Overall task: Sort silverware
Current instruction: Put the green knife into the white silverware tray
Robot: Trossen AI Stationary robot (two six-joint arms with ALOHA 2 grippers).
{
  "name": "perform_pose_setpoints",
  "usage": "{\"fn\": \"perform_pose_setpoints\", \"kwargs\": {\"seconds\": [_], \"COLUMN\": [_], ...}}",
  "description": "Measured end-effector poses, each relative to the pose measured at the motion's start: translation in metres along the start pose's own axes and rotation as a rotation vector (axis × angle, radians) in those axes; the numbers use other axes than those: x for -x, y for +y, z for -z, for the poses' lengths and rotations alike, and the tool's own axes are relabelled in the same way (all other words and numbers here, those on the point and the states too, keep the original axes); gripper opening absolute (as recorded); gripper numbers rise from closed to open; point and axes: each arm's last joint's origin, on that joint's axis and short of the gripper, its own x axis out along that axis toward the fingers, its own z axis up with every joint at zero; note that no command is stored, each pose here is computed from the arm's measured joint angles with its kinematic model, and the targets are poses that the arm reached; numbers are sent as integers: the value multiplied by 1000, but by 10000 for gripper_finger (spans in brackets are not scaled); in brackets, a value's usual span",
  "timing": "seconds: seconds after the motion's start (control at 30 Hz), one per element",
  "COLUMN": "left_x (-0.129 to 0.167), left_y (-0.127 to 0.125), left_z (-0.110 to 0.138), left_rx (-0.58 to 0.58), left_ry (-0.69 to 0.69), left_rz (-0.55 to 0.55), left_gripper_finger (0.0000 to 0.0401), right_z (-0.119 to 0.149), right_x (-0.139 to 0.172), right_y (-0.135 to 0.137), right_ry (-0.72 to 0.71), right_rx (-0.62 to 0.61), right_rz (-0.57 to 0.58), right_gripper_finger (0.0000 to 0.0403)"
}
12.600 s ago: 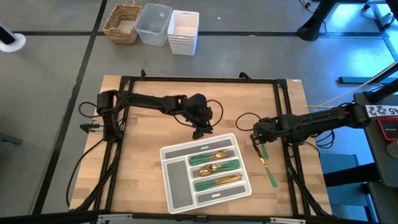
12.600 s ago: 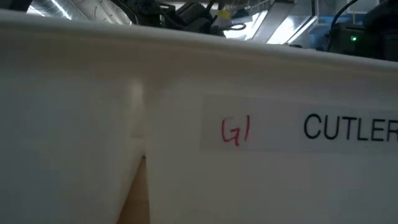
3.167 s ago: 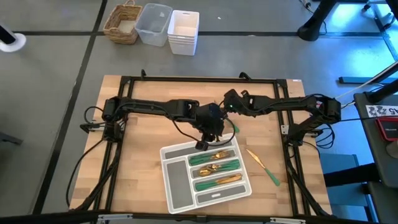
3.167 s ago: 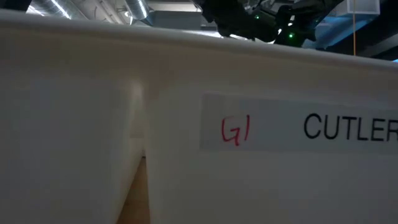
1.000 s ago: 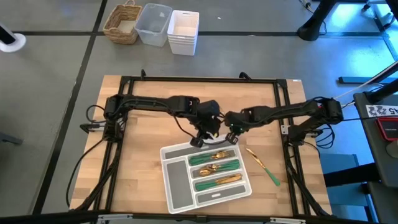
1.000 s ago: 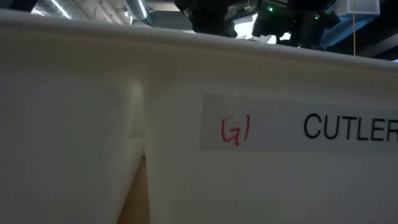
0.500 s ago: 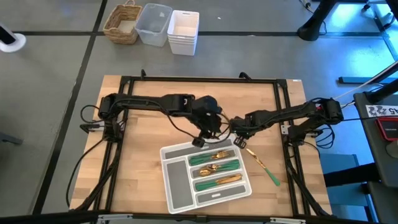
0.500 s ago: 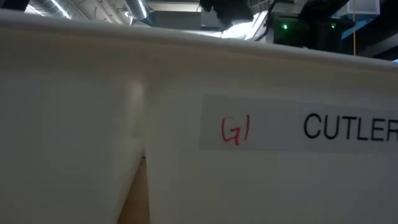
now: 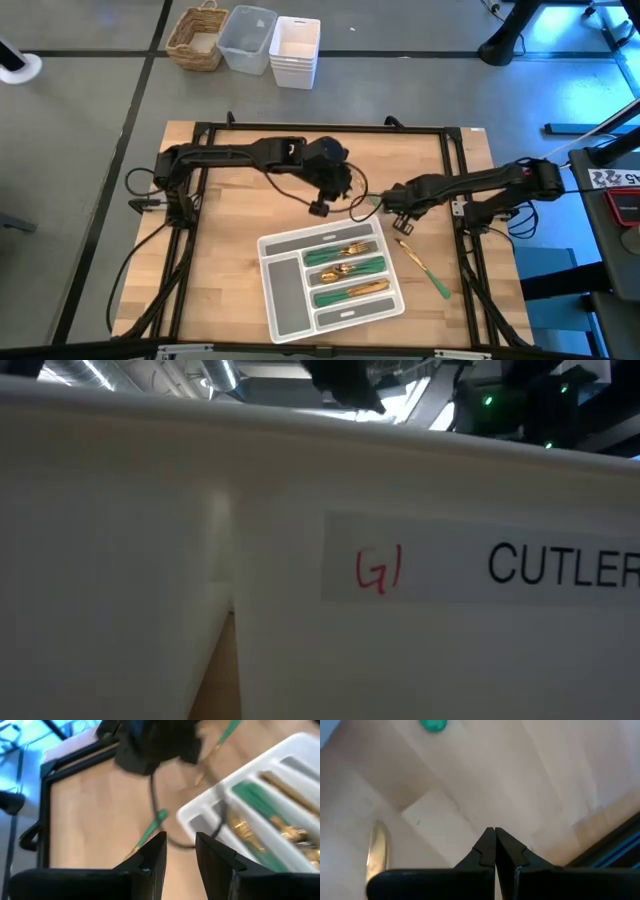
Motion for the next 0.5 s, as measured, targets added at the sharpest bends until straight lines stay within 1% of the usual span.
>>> {"fn": "perform_pose_setpoints", "kwargs": {"seconds": [0.17,0.27,0.37,0.5], "left_x": [-25,-49,-77,-110], "left_y": [24,37,47,60], "left_z": [13,27,43,59], "left_rx": [32,45,33,27], "left_ry": [-3,29,57,42], "left_rz": [-49,-56,-63,-96], "left_gripper_finger": [98,98,98,98], "right_z": [15,25,34,44], "right_x": [19,30,40,51], "right_y": [-12,-18,-22,-25], "right_ry": [6,2,-45,-124], "right_rx": [-29,-31,-19,6], "right_rz": [-85,-151,-195,-254], "right_gripper_finger": [1,1,1,1]}}
